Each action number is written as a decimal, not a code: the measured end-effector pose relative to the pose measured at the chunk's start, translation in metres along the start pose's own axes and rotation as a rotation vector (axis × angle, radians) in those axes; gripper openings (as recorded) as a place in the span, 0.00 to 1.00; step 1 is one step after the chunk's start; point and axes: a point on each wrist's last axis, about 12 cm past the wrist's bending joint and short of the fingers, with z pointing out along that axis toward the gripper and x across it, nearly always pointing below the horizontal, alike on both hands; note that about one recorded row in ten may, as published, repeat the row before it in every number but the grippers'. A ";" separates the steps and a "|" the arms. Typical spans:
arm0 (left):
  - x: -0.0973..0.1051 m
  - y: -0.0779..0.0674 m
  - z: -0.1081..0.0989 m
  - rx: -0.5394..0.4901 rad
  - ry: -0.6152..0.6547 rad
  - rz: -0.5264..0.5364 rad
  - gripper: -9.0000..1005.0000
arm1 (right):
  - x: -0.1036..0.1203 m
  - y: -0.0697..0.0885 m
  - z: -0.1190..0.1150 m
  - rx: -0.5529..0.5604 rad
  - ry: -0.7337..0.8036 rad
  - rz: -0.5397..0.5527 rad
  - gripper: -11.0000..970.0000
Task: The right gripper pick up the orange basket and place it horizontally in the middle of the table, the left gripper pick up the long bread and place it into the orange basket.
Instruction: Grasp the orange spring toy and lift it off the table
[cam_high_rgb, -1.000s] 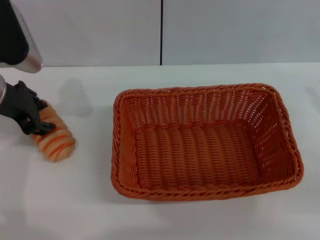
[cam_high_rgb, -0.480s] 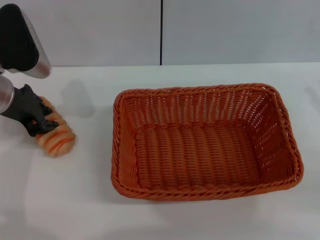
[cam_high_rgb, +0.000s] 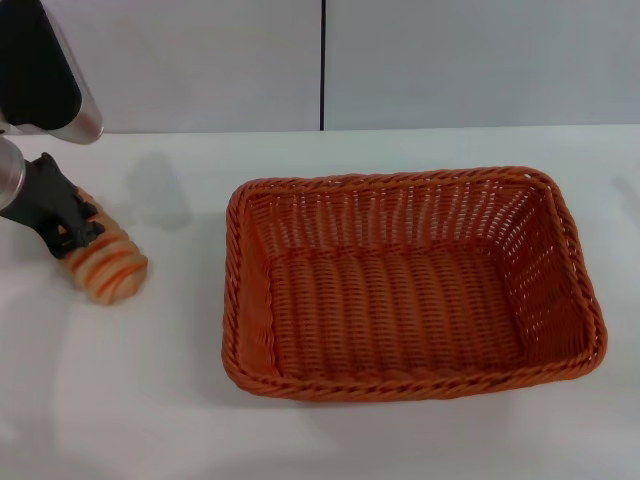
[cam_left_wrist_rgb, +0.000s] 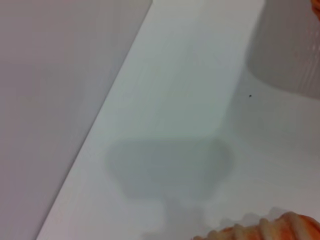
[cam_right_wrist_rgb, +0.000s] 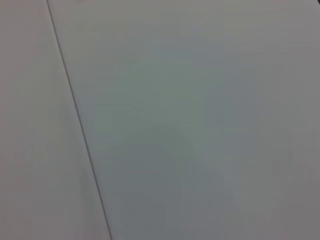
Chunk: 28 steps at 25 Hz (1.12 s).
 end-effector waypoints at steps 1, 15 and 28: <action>-0.001 0.000 -0.001 -0.001 0.000 0.001 0.19 | 0.000 0.000 0.000 0.001 0.000 0.000 0.57; 0.000 0.004 0.000 -0.025 0.017 -0.020 0.20 | 0.001 -0.001 0.003 0.000 -0.002 -0.006 0.57; -0.004 0.000 0.010 -0.020 0.055 0.001 0.19 | 0.002 -0.001 0.001 0.005 0.000 -0.008 0.57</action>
